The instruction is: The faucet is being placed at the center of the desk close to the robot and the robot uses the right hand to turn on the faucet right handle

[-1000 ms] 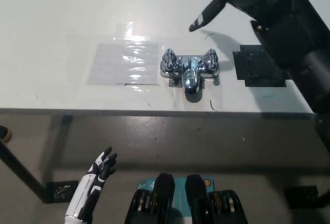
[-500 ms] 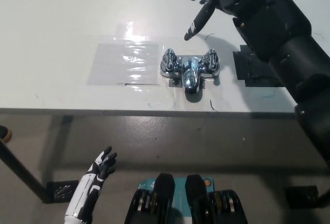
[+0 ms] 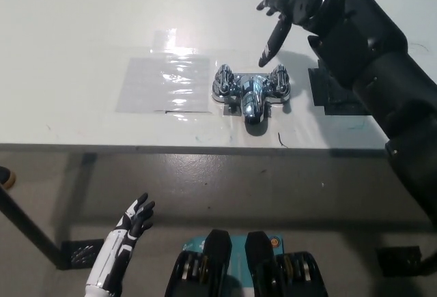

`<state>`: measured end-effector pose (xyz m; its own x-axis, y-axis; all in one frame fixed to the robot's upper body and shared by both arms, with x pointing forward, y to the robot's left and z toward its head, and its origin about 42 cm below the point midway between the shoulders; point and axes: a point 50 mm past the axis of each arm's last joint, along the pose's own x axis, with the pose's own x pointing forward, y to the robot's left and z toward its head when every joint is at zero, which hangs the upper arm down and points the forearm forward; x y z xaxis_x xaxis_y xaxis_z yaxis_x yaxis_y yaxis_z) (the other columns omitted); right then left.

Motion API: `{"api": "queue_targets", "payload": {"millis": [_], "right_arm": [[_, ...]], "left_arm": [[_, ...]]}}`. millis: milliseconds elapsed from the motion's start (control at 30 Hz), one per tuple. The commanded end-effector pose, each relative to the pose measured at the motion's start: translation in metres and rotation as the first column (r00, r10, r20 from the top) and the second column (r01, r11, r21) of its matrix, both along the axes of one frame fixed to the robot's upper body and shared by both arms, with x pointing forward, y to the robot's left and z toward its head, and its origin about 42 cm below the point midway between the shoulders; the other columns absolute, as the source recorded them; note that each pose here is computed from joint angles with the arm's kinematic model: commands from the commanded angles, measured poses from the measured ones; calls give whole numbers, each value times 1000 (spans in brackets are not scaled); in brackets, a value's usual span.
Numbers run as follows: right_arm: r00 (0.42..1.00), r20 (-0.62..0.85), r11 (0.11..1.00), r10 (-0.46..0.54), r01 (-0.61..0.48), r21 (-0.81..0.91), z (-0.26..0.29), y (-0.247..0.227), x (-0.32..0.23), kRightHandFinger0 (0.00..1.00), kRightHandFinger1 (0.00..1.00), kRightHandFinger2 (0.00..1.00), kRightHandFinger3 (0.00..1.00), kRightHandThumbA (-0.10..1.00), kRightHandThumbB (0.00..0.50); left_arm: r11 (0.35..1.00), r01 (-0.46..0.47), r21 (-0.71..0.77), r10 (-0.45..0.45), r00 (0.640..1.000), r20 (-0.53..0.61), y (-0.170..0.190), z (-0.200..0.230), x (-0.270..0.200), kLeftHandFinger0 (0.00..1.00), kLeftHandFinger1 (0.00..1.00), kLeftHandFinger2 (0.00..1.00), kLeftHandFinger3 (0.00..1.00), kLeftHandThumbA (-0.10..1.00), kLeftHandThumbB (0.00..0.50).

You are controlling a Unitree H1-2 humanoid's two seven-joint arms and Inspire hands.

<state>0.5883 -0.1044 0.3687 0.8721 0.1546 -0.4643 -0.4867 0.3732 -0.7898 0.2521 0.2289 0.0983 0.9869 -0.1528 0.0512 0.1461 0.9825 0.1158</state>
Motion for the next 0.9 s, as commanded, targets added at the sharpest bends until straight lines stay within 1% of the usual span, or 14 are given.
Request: {"api": "queue_targets", "payload": {"millis": [0, 33, 67, 100, 133, 233, 267, 333, 367, 433, 567, 633, 700, 867], "right_arm": [[992, 103, 996, 74, -69, -58, 38, 15, 2, 1000, 1000, 1000, 1000, 1000, 284], [992, 104, 996, 74, -68, -58, 37, 15, 2, 1000, 1000, 1000, 1000, 1000, 283], [994, 92, 998, 59, -57, -23, 33, 14, 2, 1000, 1000, 1000, 1000, 992, 259], [996, 78, 999, 48, -50, 17, 32, 13, 2, 1000, 1000, 1000, 1000, 961, 259], [996, 79, 999, 47, -49, 20, 31, 11, 3, 1000, 1000, 1000, 1000, 959, 258], [996, 73, 999, 41, -42, 20, 25, 10, 3, 1000, 1000, 1000, 1000, 951, 296], [997, 66, 999, 46, -48, 19, 24, 10, 2, 1000, 1000, 1000, 1000, 956, 299], [996, 68, 998, 51, -50, -24, 20, 10, 3, 1000, 1000, 1000, 1000, 1000, 337], [996, 69, 998, 55, -52, -40, 18, 10, 3, 1000, 1000, 1000, 1000, 1000, 347], [995, 66, 994, 78, -73, -79, 15, 11, 2, 1000, 1000, 1000, 1000, 1000, 332], [992, 90, 992, 91, -83, -97, 12, 10, 3, 1000, 1000, 1000, 1000, 1000, 341], [993, 80, 991, 89, -81, -105, 11, 9, 2, 1000, 1000, 1000, 1000, 1000, 359], [992, 80, 987, 100, -88, -138, 11, 10, 2, 1000, 1000, 1000, 1000, 1000, 374], [994, 60, 985, 88, -78, -153, 9, 9, 3, 1000, 1000, 1000, 1000, 1000, 377]], "left_arm": [[1000, 21, 13, -21, 997, 71, 1, 14, 2, 1000, 1000, 1000, 1000, 957, 111], [1000, 18, 15, -19, 997, 73, 1, 13, 3, 1000, 1000, 1000, 1000, 960, 111], [1000, 18, 13, -19, 997, 72, 1, 13, 3, 1000, 1000, 1000, 1000, 961, 114], [1000, 19, 15, -20, 997, 72, 1, 13, 3, 1000, 1000, 1000, 1000, 962, 115], [1000, 19, 17, -20, 997, 72, 0, 14, 3, 1000, 1000, 1000, 1000, 961, 111], [1000, 22, 13, -23, 997, 74, 0, 13, 3, 1000, 1000, 1000, 1000, 951, 98], [1000, 21, 14, -22, 997, 75, 0, 13, 3, 1000, 1000, 1000, 1000, 952, 100], [1000, 22, 10, -22, 997, 71, 0, 13, 3, 1000, 1000, 1000, 1000, 957, 120], [1000, 21, 7, -21, 997, 72, -1, 14, 3, 1000, 1000, 1000, 1000, 956, 120], [1000, 24, 9, -24, 997, 72, 0, 14, 3, 1000, 1000, 1000, 1000, 958, 112], [1000, 25, 15, -27, 996, 80, 0, 16, 5, 1000, 1000, 1000, 1000, 960, 114], [1000, 26, 13, -27, 996, 81, 0, 16, 5, 1000, 1000, 1000, 1000, 959, 106], [1000, 25, 7, -25, 997, 76, 1, 16, 5, 1000, 1000, 1000, 1000, 954, 113], [1000, 20, 9, -21, 997, 79, 1, 17, 5, 1000, 1000, 1000, 1000, 953, 125]]}}
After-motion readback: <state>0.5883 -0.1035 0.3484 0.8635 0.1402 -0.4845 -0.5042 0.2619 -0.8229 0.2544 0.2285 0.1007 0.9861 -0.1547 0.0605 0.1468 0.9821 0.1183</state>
